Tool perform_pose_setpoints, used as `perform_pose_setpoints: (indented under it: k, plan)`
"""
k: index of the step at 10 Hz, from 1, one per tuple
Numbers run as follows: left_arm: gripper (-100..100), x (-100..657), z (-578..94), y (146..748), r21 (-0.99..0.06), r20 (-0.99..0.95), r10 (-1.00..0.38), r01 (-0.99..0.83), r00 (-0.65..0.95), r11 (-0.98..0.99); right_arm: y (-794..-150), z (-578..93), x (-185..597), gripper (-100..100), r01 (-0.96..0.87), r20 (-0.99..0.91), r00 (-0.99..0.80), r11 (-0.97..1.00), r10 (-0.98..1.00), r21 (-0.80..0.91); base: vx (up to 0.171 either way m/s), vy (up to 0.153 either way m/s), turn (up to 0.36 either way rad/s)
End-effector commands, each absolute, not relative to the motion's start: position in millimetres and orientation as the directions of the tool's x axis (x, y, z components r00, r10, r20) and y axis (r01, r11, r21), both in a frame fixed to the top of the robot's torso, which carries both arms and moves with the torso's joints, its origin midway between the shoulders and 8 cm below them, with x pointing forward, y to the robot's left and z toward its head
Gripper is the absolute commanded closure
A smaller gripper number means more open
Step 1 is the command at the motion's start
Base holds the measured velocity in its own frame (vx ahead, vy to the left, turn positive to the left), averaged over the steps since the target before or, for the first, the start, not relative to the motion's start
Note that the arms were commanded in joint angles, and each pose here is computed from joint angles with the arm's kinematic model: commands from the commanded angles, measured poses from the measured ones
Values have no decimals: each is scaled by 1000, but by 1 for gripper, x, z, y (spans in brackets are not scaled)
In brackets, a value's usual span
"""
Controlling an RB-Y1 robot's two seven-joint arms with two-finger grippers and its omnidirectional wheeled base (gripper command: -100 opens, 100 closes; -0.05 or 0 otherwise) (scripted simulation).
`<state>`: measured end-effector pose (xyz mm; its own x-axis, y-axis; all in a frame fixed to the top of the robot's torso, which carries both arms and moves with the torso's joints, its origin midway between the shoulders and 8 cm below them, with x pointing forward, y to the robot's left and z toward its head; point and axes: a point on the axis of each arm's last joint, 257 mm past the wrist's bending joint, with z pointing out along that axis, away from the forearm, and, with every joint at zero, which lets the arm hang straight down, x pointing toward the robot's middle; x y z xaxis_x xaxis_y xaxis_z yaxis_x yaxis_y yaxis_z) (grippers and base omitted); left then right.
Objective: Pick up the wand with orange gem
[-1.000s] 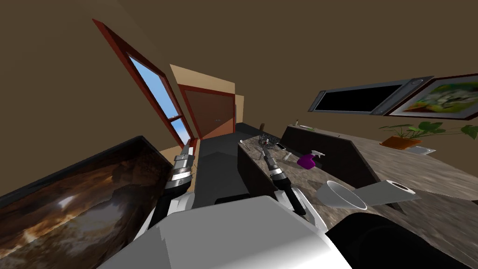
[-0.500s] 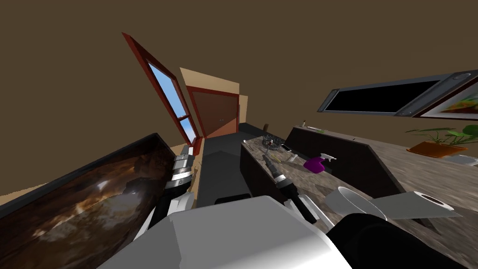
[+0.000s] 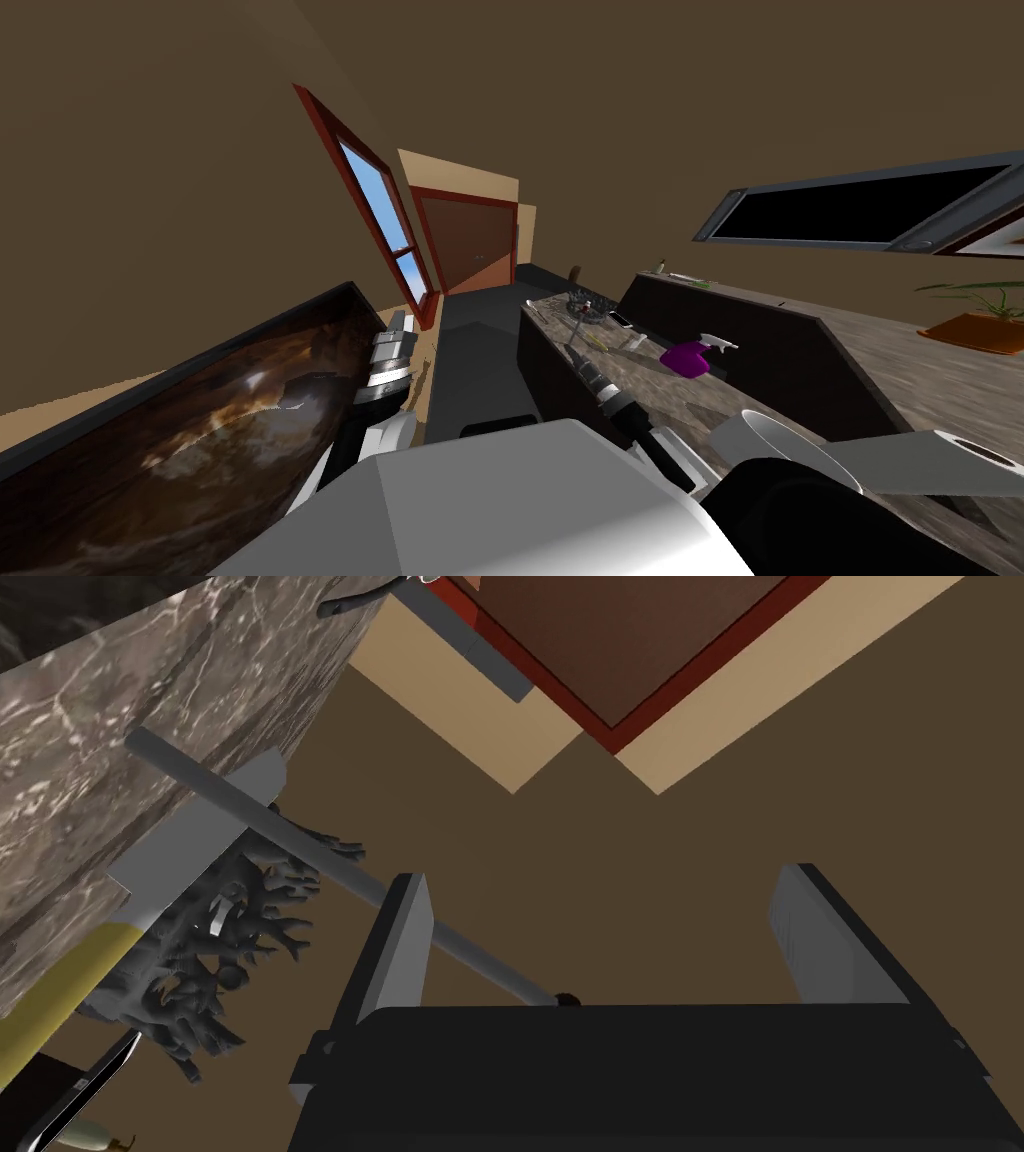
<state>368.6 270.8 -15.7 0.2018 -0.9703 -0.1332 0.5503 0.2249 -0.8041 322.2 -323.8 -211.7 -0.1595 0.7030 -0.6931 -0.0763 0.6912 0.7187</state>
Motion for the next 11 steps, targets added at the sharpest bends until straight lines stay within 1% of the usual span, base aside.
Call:
perform_pose_setpoints:
  k: [1, 6, 11]
  plan:
    - [0, 369, -16, 271, -804, -133, -970, 550, 202, 225, -336, -228, 313, -100, -41, -719, -197, 727, 667, 685, -3, 17, 91]
    - [0, 369, -16, 271, -804, -133, -970, 550, 202, 225, -367, -260, 295, -100, 26, -780, -291, 820, 554, 572, 2, 7, 62]
    - [0, 369, -16, 271, -804, -133, -970, 550, 202, 225, -401, -271, 293, -100, 41, -843, -359, 909, 401, 415, 13, -2, 52]
